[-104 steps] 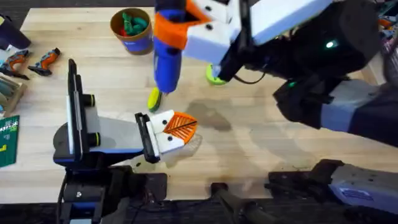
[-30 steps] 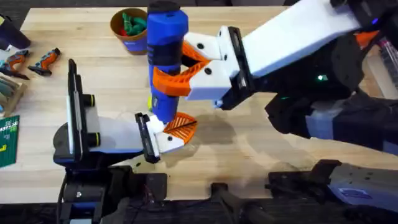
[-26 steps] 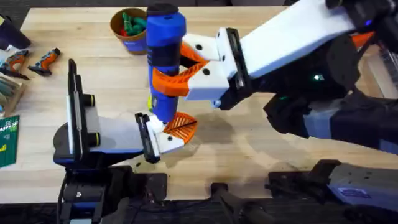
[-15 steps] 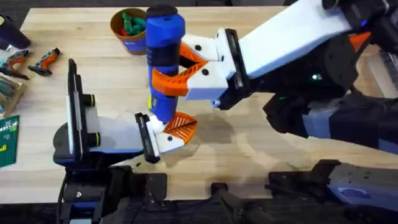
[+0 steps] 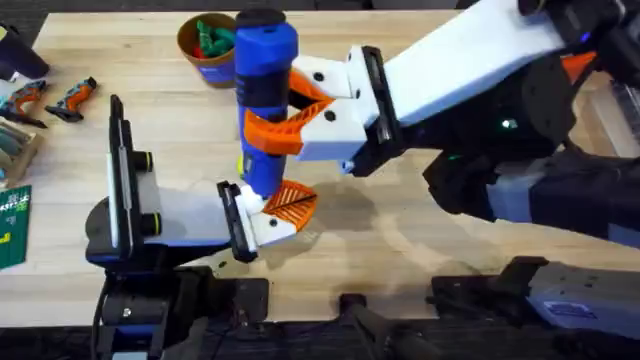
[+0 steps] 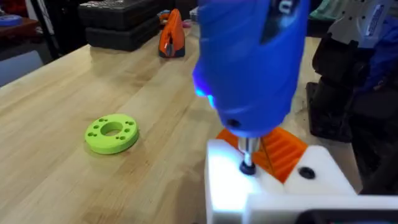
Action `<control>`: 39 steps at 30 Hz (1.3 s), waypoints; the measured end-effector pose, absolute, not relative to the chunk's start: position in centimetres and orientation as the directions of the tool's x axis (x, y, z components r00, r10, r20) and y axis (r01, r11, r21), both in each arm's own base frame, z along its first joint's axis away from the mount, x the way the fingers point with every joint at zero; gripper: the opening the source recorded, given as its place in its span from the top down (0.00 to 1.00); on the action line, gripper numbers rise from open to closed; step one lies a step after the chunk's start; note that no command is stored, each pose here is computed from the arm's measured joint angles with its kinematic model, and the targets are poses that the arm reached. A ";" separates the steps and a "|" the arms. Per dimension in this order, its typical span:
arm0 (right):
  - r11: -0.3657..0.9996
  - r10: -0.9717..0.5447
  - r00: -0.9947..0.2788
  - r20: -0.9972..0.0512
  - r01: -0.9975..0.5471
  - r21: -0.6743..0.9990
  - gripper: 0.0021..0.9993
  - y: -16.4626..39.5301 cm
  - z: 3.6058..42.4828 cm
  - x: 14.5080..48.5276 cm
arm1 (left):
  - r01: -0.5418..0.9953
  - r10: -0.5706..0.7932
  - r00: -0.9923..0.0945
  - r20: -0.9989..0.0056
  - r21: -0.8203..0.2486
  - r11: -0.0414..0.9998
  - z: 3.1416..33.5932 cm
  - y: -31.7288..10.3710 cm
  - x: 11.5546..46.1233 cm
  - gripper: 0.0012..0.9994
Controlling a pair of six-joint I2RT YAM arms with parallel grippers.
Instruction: Pick up the gripper from the table and insert it into the empty holder that is missing its gripper. Then pick up a screw, insert it into the mounting hole, and use the screwdriver to tighten it. Finally, clean up the table by picking up the vegetable and placing it into the bucket.
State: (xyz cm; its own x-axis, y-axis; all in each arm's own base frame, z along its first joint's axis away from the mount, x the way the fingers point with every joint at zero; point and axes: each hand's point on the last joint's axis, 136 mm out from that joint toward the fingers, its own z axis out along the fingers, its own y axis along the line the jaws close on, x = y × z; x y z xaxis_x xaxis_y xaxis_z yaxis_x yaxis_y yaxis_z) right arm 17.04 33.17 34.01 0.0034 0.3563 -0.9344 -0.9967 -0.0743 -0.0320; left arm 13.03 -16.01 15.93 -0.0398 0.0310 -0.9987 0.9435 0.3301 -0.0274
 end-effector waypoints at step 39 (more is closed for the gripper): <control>-0.090 0.353 0.014 -0.936 -0.995 -0.048 0.97 33.3 33.9 16.6 | 0.944 0.031 -0.041 -0.999 -0.028 0.330 15.9 -16.0 13.0 1.00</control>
